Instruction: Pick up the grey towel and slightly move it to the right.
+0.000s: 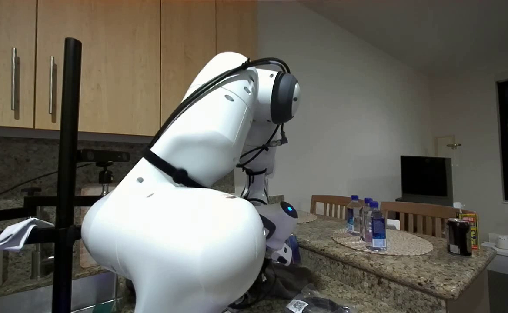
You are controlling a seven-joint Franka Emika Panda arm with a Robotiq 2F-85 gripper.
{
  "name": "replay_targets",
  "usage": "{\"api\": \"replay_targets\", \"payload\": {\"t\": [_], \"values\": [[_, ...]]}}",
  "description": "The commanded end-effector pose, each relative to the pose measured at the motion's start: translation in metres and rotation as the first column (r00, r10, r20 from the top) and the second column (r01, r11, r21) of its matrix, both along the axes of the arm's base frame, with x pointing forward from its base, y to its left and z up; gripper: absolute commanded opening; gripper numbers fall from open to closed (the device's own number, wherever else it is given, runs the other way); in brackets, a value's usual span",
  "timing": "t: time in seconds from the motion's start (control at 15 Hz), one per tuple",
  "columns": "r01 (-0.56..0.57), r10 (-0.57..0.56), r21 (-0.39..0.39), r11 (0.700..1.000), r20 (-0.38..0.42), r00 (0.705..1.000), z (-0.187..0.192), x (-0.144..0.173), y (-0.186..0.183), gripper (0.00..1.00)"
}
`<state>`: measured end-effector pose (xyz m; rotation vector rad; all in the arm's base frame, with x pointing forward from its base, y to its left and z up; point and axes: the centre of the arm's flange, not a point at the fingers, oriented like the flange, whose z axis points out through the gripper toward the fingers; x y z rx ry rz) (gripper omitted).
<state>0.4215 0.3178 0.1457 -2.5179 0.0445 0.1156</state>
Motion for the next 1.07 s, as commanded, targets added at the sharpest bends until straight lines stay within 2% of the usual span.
{"api": "replay_targets", "payload": {"t": [0.0,0.67,1.0], "values": [[0.032,-0.032,-0.072,0.997,-0.009,0.999,0.012,0.019,0.012,0.11],[0.015,-0.020,-0.267,0.964,-0.015,1.000,0.068,0.050,0.033,0.11],[0.075,-0.054,-0.378,0.923,0.067,0.996,0.098,0.058,0.032,0.10]]}}
